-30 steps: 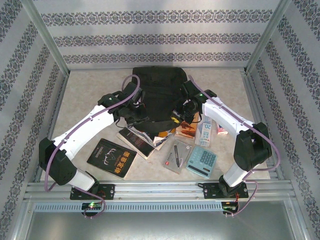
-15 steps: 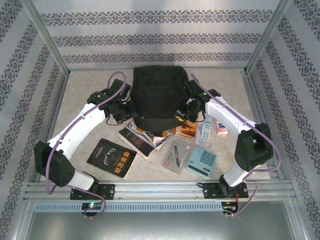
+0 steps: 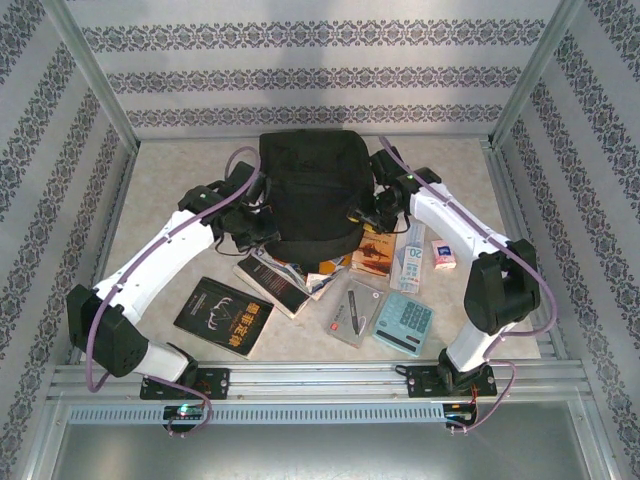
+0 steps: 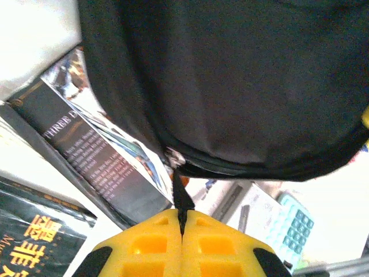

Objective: Pack the student bag
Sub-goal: Unzip the student bag at the top-center of the table.

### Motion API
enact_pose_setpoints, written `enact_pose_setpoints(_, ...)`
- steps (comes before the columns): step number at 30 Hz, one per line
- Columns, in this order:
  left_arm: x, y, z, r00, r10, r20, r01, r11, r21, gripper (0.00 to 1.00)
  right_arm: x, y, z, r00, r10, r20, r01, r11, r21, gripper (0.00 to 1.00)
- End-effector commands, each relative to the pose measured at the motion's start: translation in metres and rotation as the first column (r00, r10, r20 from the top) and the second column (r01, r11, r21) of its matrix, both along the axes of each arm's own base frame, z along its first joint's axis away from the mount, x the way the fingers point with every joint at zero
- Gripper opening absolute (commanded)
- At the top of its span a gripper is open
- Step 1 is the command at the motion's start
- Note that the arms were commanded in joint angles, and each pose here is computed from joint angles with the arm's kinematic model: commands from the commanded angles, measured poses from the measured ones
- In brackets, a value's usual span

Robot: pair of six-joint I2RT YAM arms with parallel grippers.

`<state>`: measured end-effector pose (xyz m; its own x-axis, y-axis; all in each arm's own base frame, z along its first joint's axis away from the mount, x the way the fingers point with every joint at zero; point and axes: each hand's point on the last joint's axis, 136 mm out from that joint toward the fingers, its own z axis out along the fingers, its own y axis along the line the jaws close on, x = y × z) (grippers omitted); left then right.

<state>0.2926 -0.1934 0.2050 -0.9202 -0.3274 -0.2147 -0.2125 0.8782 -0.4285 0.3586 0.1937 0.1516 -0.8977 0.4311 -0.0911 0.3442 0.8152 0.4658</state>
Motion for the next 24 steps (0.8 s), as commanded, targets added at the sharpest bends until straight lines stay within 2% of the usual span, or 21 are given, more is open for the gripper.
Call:
enact_pose_setpoints(1, -0.005, -0.02, 0.024, 0.998, -0.063, 0.028, 0.064, 0.998, -0.028, 0.0, 0.009, -0.008, 0.014, 0.999, -0.021, 0.035, 0.022, 0.999, -0.048, 0.51)
enact_pose_setpoints(7, 0.005, -0.058, 0.051, 0.989, -0.125, 0.084, 0.132, 0.988, -0.078, 0.0, -0.013, -0.012, 0.04, 0.997, -0.072, 0.034, 0.072, 0.997, 0.003, 0.66)
enact_pose_setpoints(12, 0.013, -0.081, 0.072, 0.981, -0.155, 0.118, 0.168, 0.98, -0.11, 0.0, -0.039, -0.018, 0.05, 0.99, -0.144, -0.014, 0.144, 0.986, 0.078, 0.67)
enact_pose_setpoints(18, 0.013, -0.107, 0.074, 0.971, -0.208, 0.122, 0.224, 0.965, -0.138, 0.0, -0.06, -0.043, 0.071, 0.981, -0.192, 0.022, 0.191, 0.981, 0.036, 0.67)
enact_pose_setpoints(24, 0.006, -0.126, 0.066, 0.954, -0.277, 0.111, 0.291, 0.946, -0.141, 0.0, -0.082, -0.034, 0.063, 0.948, -0.29, -0.132, 0.31, 0.937, 0.163, 0.66)
